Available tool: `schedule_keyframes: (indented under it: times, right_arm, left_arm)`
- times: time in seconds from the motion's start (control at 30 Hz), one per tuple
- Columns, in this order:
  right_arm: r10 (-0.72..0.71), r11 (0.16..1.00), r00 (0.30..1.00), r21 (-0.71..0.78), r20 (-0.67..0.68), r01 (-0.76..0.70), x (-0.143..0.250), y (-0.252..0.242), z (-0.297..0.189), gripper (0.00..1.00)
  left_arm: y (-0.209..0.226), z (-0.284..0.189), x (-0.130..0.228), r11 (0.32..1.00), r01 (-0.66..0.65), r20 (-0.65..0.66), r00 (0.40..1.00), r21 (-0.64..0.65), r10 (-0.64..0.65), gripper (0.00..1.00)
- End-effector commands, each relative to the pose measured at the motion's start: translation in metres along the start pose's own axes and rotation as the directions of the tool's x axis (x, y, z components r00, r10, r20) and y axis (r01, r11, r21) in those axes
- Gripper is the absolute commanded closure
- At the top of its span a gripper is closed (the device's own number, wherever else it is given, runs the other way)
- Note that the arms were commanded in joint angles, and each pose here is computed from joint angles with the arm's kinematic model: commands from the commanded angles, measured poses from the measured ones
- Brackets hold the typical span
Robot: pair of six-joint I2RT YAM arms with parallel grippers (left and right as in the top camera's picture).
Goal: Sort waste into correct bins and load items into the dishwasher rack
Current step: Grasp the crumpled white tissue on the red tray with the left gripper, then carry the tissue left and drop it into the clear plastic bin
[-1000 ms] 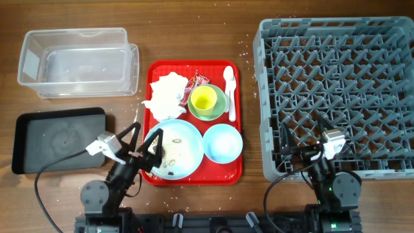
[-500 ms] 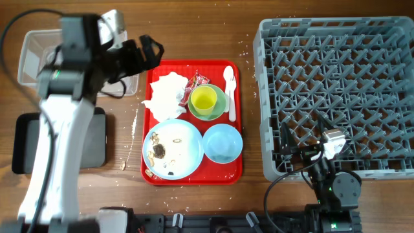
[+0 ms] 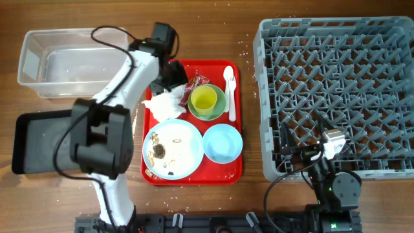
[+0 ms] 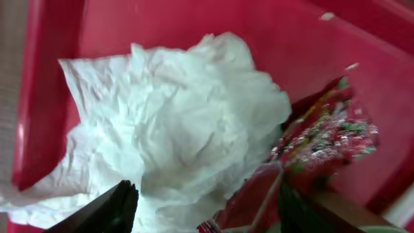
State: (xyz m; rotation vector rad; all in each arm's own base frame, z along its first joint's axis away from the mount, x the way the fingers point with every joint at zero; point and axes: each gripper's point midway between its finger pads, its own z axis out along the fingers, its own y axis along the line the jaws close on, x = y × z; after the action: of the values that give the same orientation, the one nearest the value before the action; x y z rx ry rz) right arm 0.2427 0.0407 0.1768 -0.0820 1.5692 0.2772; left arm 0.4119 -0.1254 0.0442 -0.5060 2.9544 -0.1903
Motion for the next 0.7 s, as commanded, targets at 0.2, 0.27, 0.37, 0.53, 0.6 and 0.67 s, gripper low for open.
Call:
schedule_keyframes:
  times: [0.2,0.27,0.37,0.53,0.6,0.67]
  right_arm:
    - [-0.02,1.0,1.0,0.0,0.01,0.02,-0.002,0.0,0.0,0.0]
    - [-0.02,1.0,1.0,0.0,0.01,0.02,-0.002,0.0,0.0,0.0]
    - [-0.02,1.0,1.0,0.0,0.01,0.02,-0.002,0.0,0.0,0.0]
    - [-0.02,1.0,1.0,0.0,0.01,0.02,-0.002,0.0,0.0,0.0]
    - [-0.02,1.0,1.0,0.0,0.01,0.02,-0.002,0.0,0.0,0.0]
    - [-0.02,1.0,1.0,0.0,0.01,0.02,-0.002,0.0,0.0,0.0]
  left_arm:
    - [0.022,0.038,0.013,0.973,0.122,-0.005,0.992,-0.193,-0.125,0.6]
    - [0.022,0.038,0.013,0.974,0.122,-0.006,0.992,-0.192,-0.125,0.83]
    - [0.013,0.02,0.01,0.982,0.132,-0.006,0.991,-0.134,-0.134,0.96]
    - [0.005,-0.08,-0.018,0.989,0.14,0.216,0.968,-0.04,-0.128,0.96]
    - [0.019,-0.108,-0.022,0.985,0.155,0.296,0.947,-0.079,-0.126,0.96]
    - [0.027,-0.118,-0.023,0.981,0.164,0.327,0.937,-0.105,-0.122,0.96]
